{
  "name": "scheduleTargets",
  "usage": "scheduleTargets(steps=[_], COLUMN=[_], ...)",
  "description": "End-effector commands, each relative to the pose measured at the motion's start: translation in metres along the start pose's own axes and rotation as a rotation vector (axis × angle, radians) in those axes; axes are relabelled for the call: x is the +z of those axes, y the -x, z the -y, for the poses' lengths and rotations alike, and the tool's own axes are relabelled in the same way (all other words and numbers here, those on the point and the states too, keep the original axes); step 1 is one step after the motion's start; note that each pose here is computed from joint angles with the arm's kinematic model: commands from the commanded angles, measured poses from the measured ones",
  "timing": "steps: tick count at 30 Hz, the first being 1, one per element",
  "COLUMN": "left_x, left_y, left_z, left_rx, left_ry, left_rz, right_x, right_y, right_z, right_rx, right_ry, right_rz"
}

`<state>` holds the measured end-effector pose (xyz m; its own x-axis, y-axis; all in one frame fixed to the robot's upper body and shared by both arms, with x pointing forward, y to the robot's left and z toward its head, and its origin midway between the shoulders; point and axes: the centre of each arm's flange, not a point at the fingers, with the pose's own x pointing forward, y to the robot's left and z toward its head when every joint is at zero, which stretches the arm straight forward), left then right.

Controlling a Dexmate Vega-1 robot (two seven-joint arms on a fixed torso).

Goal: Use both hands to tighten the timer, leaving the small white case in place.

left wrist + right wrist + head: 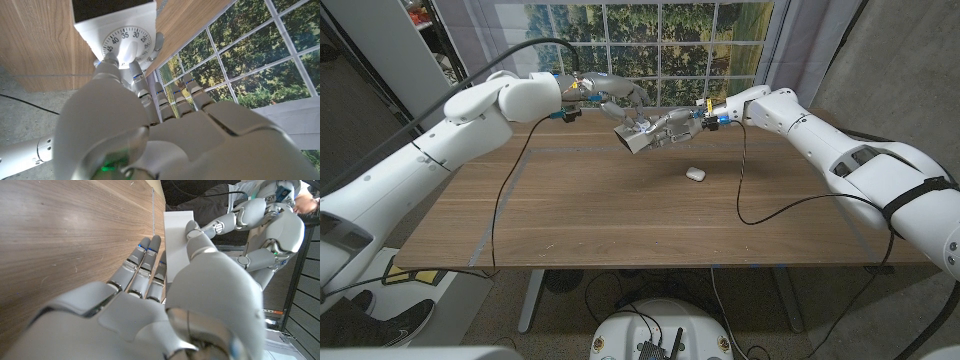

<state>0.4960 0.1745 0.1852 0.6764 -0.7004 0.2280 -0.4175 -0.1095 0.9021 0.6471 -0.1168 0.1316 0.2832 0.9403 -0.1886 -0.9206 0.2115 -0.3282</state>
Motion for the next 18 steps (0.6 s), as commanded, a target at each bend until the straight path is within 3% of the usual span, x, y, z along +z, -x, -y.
scheduleTargets(steps=[1,9,18], left_x=[-0.0001,-0.0027,-0.0030], left_y=[-0.0004,-0.0016,-0.0052], left_z=[-0.0025,-0.0090,-0.0061], left_rx=[-0.038,-0.070,-0.094], left_ry=[-0.021,-0.045,-0.042], left_rz=[0.004,-0.003,0.015], right_x=[-0.0033,-0.0056,-0.0066], right_y=[0.0041,0.0060,0.0083], right_z=[-0.0006,0.0006,-0.0005], right_rx=[-0.013,-0.021,-0.027], right_ry=[-0.008,-0.017,-0.029], right_rz=[0.002,0.008,0.020])
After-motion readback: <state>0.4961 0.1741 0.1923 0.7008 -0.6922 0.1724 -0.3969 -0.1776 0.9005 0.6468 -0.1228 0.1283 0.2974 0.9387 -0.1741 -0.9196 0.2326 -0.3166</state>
